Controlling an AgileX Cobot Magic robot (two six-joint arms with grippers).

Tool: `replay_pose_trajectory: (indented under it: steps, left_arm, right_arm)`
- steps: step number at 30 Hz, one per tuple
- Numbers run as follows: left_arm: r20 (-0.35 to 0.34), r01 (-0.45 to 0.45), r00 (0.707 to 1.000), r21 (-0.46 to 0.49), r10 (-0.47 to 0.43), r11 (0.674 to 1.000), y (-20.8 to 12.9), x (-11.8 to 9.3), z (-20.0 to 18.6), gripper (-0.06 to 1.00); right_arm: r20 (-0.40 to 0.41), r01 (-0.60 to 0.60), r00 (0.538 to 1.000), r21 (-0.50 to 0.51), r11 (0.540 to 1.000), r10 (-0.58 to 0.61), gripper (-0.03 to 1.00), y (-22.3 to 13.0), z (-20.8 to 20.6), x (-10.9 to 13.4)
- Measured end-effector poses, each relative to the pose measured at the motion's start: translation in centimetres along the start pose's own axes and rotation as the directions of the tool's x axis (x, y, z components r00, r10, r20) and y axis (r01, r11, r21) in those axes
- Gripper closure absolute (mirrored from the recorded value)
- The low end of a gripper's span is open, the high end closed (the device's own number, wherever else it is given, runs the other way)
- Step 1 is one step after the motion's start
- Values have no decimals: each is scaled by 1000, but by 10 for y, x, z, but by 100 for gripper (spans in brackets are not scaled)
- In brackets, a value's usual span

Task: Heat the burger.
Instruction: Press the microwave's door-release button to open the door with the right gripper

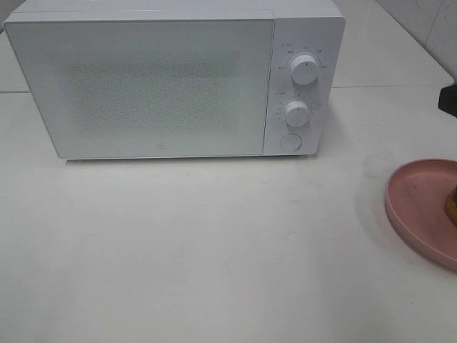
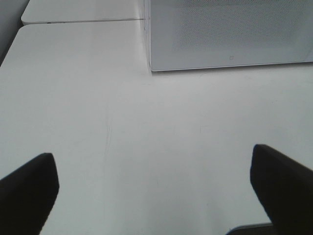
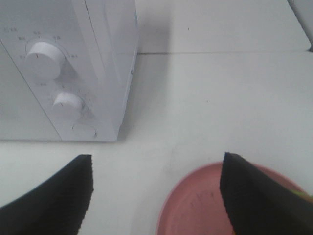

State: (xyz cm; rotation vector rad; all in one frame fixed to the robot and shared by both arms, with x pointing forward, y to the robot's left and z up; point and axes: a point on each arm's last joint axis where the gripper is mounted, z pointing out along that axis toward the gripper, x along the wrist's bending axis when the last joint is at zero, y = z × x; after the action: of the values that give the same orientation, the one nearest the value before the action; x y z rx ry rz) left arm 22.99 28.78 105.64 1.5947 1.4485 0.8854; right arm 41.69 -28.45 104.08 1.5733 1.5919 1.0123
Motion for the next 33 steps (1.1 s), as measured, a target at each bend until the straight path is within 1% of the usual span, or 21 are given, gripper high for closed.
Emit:
replay_pose_trajectory:
  steps: [3,5,8,10,11,13,14,15,17,18,22,26,27,29,30,31,33]
  left_arm:
    - [0,0,1000,0,0,1000,0,0,0,-5]
    - [0,0,1000,0,0,1000,0,0,0,-5]
    - [0,0,1000,0,0,1000,0,0,0,-5]
    - [0,0,1000,0,0,1000,0,0,0,-5]
    - [0,0,1000,0,0,1000,0,0,0,-5]
    - [0,0,1000,0,0,1000,0,0,0,-5]
    - [0,0,1000,0,0,1000,0,0,0,-5]
    - [0,0,1000,0,0,1000,0,0,0,-5]
    - [0,0,1000,0,0,1000,0,0,0,-5]
    - [0,0,1000,0,0,1000,0,0,0,-5]
    - [0,0,1000,0,0,1000,0,0,0,-5]
    - [0,0,1000,0,0,1000,0,0,0,-5]
    - [0,0,1000,0,0,1000,0,0,0,-5]
    - [0,0,1000,0,0,1000,0,0,0,-5]
    - [0,0,1000,0,0,1000,0,0,0,-5]
    - [0,0,1000,0,0,1000,0,0,0,-5]
    - [0,0,1000,0,0,1000,0,0,0,-5]
  right_arm:
    - [-2,3,1000,-29,1000,-3,26,1,2,0]
    - [-13,0,1000,-141,990,-2,26,1,14,0]
    - [-15,0,1000,-164,987,-2,26,-1,17,0]
    - [-21,-2,1000,-209,978,-2,26,-11,25,0]
    - [-21,-2,1000,-209,978,-2,26,-11,25,0]
    - [-24,-5,1000,-250,968,-1,26,-21,30,-1]
    - [-24,-5,1000,-250,968,-1,26,-21,30,-1]
    - [-18,-14,1000,-280,960,9,26,-30,33,-2]
    - [-12,-19,1000,-291,957,16,26,-33,34,-3]
    - [-6,-39,999,-311,950,39,26,-40,36,-4]
    - [-11,-33,999,-312,950,31,26,-48,41,2]
    - [-13,35,999,-304,952,-41,26,-58,48,18]
    - [-13,35,999,-304,952,-41,26,-58,48,18]
    - [-9,53,998,-307,950,-59,26,-62,52,28]
    - [-9,53,998,-307,950,-59,26,-62,52,28]
    - [-13,65,997,-318,946,-72,26,-64,52,36]
    - [-10,72,997,-325,943,-79,26,-65,53,39]
